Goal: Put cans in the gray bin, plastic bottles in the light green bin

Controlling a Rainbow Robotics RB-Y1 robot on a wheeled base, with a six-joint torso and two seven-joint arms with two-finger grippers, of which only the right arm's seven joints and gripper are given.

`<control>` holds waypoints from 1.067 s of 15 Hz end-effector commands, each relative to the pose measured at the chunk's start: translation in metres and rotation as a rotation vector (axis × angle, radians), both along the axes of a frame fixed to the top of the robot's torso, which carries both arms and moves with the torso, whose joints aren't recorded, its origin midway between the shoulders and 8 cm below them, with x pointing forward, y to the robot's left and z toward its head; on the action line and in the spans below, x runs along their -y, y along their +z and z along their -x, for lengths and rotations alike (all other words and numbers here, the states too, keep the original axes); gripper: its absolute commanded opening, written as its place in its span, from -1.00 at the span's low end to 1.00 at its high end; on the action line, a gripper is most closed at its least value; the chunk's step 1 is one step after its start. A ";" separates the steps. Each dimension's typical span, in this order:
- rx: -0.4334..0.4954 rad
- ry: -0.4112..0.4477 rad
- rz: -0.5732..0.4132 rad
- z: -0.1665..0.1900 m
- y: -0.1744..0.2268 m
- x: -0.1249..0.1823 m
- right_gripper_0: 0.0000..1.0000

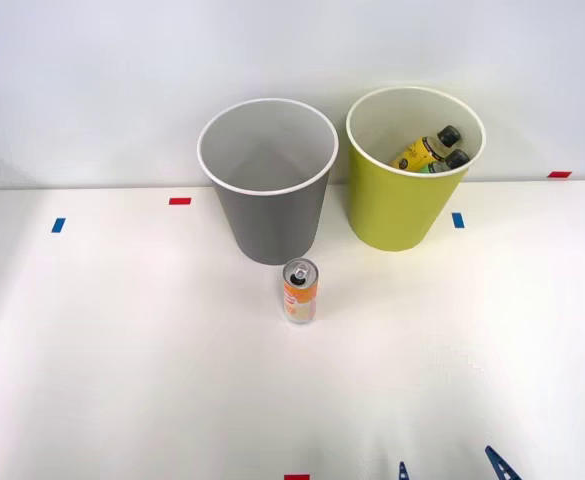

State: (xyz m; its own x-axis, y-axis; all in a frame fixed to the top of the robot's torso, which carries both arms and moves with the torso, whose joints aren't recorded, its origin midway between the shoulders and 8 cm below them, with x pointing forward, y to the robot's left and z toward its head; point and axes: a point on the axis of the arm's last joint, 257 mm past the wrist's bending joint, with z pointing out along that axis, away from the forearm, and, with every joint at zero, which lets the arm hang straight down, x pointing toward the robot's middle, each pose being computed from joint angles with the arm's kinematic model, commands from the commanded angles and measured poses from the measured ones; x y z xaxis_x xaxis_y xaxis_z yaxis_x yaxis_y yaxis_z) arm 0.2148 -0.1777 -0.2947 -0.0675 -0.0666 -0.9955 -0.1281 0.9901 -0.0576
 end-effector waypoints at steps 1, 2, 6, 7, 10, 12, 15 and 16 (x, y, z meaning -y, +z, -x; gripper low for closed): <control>0.000 0.000 0.000 0.000 0.000 0.000 1.00; 0.000 0.000 0.000 0.000 0.000 0.000 1.00; 0.000 0.000 0.000 0.000 0.000 0.000 1.00; 0.000 0.000 0.000 0.000 0.000 0.000 1.00; 0.000 0.000 0.000 0.000 0.000 0.000 1.00; 0.000 0.000 0.000 0.000 0.000 0.000 1.00; 0.000 0.000 0.000 0.000 0.000 0.000 1.00; 0.000 0.000 0.000 0.000 0.000 0.000 1.00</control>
